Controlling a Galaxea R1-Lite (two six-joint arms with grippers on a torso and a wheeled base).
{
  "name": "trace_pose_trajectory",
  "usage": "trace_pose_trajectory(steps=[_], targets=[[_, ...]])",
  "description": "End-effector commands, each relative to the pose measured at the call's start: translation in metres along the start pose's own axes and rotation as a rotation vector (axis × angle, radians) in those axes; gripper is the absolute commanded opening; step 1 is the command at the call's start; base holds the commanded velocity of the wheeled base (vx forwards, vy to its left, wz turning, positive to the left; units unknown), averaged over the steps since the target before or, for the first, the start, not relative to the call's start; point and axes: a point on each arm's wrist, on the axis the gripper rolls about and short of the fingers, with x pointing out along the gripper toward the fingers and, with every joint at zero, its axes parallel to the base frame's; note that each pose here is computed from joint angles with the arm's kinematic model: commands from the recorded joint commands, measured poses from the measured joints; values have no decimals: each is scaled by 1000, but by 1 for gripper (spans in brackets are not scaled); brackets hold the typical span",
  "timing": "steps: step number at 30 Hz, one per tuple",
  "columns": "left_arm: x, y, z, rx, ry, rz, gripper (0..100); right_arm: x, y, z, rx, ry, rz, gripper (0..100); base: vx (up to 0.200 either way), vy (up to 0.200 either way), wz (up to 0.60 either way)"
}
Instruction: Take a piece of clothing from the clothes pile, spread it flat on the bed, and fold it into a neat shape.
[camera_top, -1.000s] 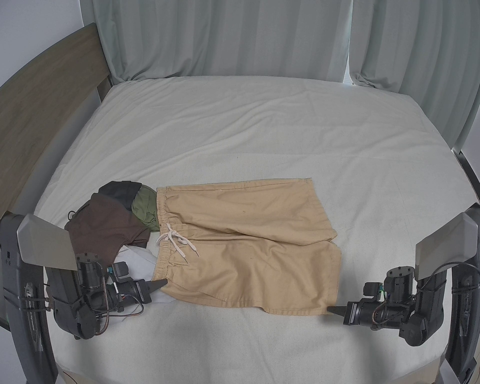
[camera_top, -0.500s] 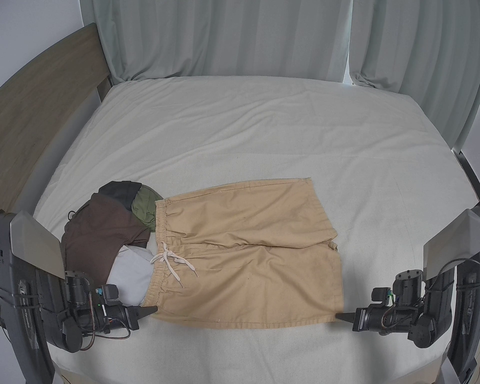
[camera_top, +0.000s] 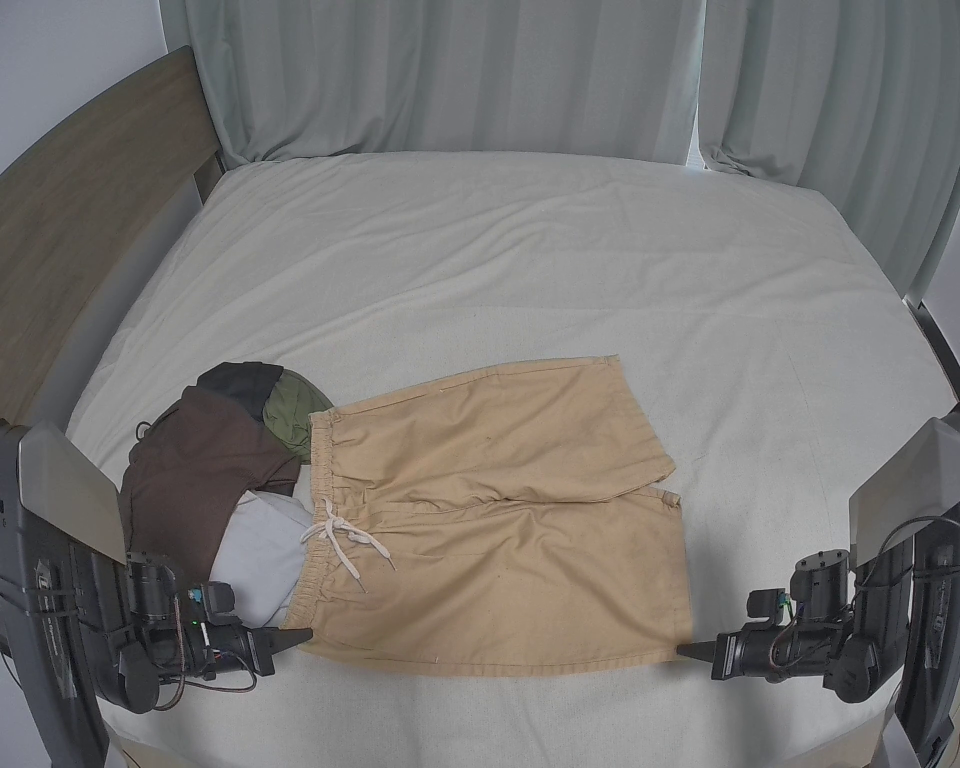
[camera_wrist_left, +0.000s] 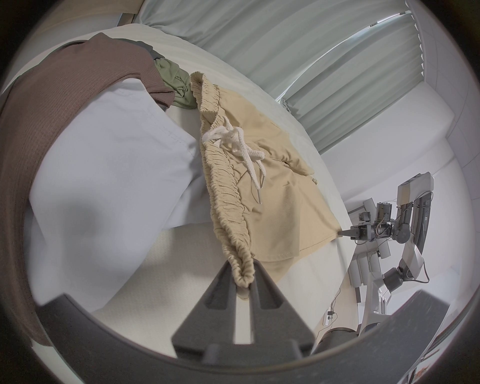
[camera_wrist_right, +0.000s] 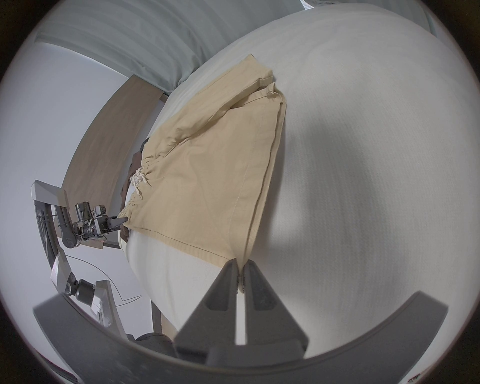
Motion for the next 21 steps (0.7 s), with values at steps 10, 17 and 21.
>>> trace_pose_trajectory(steps=[10, 17, 21], targets=[[-6, -4, -10, -10, 40, 3, 0, -3, 2, -4, 1, 19, -2, 0, 0, 0, 0], [-12, -4, -15, 0, 56, 16, 0, -8, 5, -1, -33, -4, 0, 0, 0, 0, 0], [-12, -3, -15, -2, 57, 19, 0, -9, 6, -1, -35, -3, 1, 0, 0, 0, 0]])
